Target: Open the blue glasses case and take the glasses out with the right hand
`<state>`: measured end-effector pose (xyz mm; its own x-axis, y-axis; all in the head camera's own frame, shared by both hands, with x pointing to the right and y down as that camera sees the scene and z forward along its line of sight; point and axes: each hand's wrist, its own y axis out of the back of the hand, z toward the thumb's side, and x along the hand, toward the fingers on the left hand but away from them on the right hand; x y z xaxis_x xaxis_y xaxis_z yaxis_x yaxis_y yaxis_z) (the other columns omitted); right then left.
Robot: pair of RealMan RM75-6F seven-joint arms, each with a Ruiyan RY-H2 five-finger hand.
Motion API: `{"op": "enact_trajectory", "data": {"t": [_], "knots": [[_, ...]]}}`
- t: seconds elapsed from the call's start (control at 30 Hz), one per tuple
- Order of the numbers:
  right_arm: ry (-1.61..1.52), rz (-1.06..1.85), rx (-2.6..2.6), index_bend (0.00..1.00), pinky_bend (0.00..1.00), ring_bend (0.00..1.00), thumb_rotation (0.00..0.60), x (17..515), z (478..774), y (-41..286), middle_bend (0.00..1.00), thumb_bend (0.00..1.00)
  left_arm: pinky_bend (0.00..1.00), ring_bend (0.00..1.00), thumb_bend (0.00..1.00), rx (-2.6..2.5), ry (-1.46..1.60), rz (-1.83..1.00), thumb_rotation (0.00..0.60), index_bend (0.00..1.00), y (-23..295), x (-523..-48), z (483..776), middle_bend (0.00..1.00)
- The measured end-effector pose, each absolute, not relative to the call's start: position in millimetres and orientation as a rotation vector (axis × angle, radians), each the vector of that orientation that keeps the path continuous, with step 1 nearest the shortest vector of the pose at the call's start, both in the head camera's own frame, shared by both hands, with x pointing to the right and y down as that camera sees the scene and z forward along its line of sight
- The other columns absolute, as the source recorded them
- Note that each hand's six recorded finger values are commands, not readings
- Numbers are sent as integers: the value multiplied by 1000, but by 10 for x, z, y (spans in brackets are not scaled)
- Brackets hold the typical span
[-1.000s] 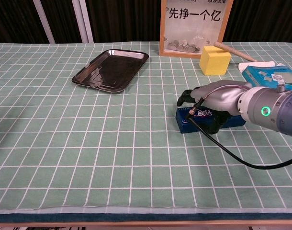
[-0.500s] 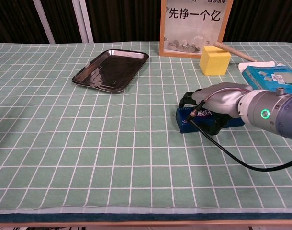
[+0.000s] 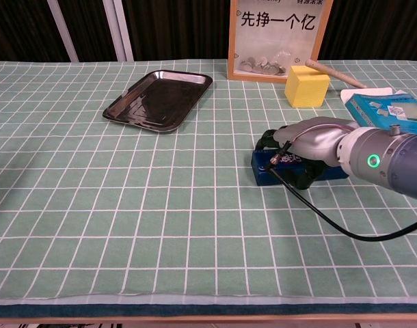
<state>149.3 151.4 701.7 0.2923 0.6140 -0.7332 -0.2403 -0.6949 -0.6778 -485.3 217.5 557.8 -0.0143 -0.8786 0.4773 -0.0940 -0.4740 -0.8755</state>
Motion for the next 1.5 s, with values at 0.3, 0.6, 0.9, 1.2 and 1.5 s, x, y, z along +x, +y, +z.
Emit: {"op": "enact_trajectory", "data": {"t": [0.3, 0.6, 0.9, 1.2, 1.5], "knots": [[-346, 1492, -1836, 197, 222, 0, 600, 1488, 7032, 1505, 0, 774, 0, 0, 68, -1622, 1027, -1553, 600, 0, 2175, -4852, 5578, 0], [-355, 1489, -1838, 202, 223, 0, 600, 1470, 7024, 1499, 0, 824, 0, 0, 68, -1624, 1024, -1553, 600, 0, 2179, -4846, 5578, 0], [-386, 1500, -1808, 202, 223, 0, 600, 1488, 7055, 1362, 0, 811, 0, 0, 68, -1627, 1024, -1551, 600, 0, 2184, -4838, 5577, 0], [-415, 1554, -1754, 186, 222, 0, 600, 1529, 7150, 1104, 0, 741, 0, 0, 68, -1631, 1028, -1556, 600, 0, 2179, -4847, 5581, 0], [-452, 1569, -1688, 45, 223, 0, 600, 1496, 7147, 817, 0, 324, 0, 0, 68, -1629, 1034, -1560, 600, 0, 2168, -4859, 5581, 0]]}}
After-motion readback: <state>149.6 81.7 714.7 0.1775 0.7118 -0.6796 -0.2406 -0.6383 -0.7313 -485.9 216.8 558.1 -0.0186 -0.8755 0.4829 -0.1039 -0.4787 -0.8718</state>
